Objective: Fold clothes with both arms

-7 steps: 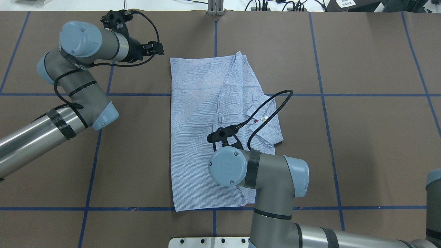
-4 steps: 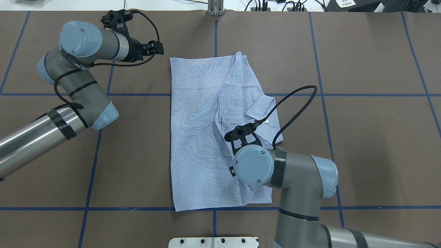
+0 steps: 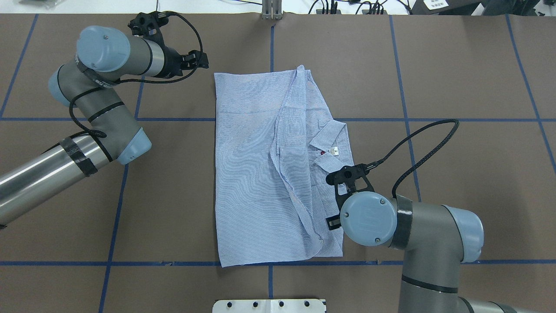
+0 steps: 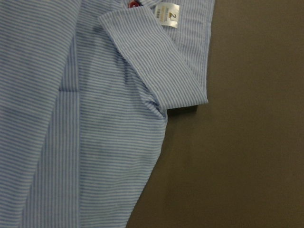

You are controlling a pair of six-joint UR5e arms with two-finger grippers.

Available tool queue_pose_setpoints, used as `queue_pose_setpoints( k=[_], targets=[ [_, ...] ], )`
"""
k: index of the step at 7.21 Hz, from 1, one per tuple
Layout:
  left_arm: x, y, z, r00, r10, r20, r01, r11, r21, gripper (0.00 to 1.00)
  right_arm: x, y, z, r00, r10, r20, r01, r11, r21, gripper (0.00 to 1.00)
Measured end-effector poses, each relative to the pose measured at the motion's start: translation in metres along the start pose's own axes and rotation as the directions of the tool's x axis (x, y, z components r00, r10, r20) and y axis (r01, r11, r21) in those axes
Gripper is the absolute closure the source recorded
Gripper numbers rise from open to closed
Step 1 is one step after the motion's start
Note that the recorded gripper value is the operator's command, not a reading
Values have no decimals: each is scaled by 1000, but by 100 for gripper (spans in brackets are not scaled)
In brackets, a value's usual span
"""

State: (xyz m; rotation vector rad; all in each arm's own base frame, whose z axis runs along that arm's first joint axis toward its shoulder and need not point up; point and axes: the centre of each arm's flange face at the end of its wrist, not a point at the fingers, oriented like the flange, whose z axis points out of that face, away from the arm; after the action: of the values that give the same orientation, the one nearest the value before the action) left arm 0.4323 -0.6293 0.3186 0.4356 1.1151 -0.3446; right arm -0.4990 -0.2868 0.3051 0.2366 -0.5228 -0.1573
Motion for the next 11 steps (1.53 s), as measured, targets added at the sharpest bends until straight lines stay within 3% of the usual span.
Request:
queue_pose_setpoints(
  k=[2,4,6,8,10,11],
  targets=[
    [0,-1,-2,1000,1,-2,-1,1000,1,14,-2,1,-8,1000,20,-4,-20,1000,-20,0],
    [-14,-4,-22,1000,8,-19,-8,1000,2,15,-45,-39,-23,999,23,31,-24,1000,13,0],
    [-56,-20,-67,999,26,-39,-27,999,-28,15,-75,-73,-28,998,-38,53,36,998,48,0],
    [-85,-26,-96,998,49,-39,-50,998,-32,15,-104,-98,-26,994,-96,51,93,994,52,2],
    [-89,-26,-101,998,54,-37,-55,998,-32,15,-115,-109,-21,993,-102,54,100,994,43,31],
    [-89,-26,-102,998,54,-37,-55,998,-32,15,-119,-112,-17,993,-103,54,101,994,40,32]
  ],
)
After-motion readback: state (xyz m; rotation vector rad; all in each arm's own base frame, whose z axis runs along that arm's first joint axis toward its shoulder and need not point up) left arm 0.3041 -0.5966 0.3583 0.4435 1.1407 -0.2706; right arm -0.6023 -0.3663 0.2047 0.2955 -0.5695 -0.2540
